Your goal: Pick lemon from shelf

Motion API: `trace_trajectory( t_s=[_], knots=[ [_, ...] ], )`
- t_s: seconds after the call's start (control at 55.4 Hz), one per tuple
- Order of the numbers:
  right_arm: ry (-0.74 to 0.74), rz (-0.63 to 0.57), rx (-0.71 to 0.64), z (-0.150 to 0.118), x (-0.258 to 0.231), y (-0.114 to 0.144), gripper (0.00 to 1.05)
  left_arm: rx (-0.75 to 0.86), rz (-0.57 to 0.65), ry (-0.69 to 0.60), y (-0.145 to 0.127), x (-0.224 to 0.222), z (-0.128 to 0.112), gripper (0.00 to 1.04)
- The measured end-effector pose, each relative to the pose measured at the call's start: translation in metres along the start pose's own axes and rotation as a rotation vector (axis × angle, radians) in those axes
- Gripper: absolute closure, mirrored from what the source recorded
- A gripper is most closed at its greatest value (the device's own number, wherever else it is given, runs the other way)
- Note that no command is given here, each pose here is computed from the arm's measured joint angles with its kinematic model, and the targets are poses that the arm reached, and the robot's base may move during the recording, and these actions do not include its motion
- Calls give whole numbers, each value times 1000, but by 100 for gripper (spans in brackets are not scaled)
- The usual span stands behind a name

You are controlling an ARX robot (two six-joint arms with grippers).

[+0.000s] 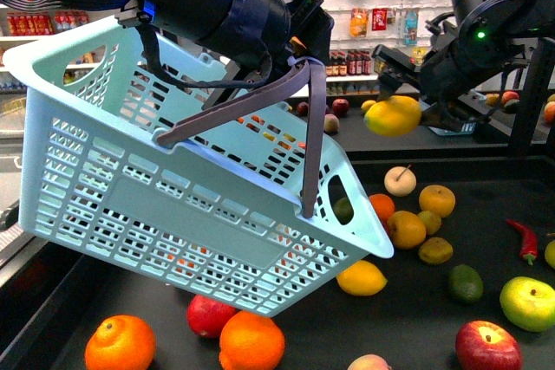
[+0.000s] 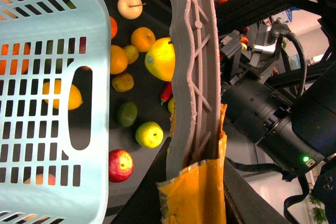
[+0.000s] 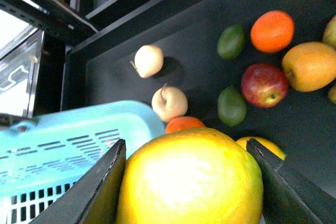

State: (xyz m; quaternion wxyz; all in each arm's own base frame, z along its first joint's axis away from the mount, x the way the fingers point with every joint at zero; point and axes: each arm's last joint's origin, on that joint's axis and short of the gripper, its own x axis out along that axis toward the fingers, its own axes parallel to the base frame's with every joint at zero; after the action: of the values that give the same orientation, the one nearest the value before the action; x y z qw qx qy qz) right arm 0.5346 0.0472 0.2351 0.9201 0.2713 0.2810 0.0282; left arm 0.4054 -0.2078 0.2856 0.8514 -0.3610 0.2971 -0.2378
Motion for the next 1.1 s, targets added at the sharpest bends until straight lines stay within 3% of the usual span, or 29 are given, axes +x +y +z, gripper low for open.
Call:
trace_trajectory(
  t_s=[0.199,0.415,0.668,0.812,0.921,1.101],
  knots=[
    [90,34,-17,-41,12,15,42,0,0,0,0,0,0,91],
    [145,106,-32,-62,13,33,42,0,0,0,0,0,0,91],
    [120,160,-48,-60,3,42,7,-1,-2,2,0,0,0,92],
    [24,154,-37,-38,-12,17,7,-8,0,1,0,0,0,92],
    [-75,128,-38,-12,-27,-22,7,-8,-1,0,0,0,0,92],
    [-114,11,-101,-4,-24,-83,7,-8,-2,2,0,0,0,92]
  ],
)
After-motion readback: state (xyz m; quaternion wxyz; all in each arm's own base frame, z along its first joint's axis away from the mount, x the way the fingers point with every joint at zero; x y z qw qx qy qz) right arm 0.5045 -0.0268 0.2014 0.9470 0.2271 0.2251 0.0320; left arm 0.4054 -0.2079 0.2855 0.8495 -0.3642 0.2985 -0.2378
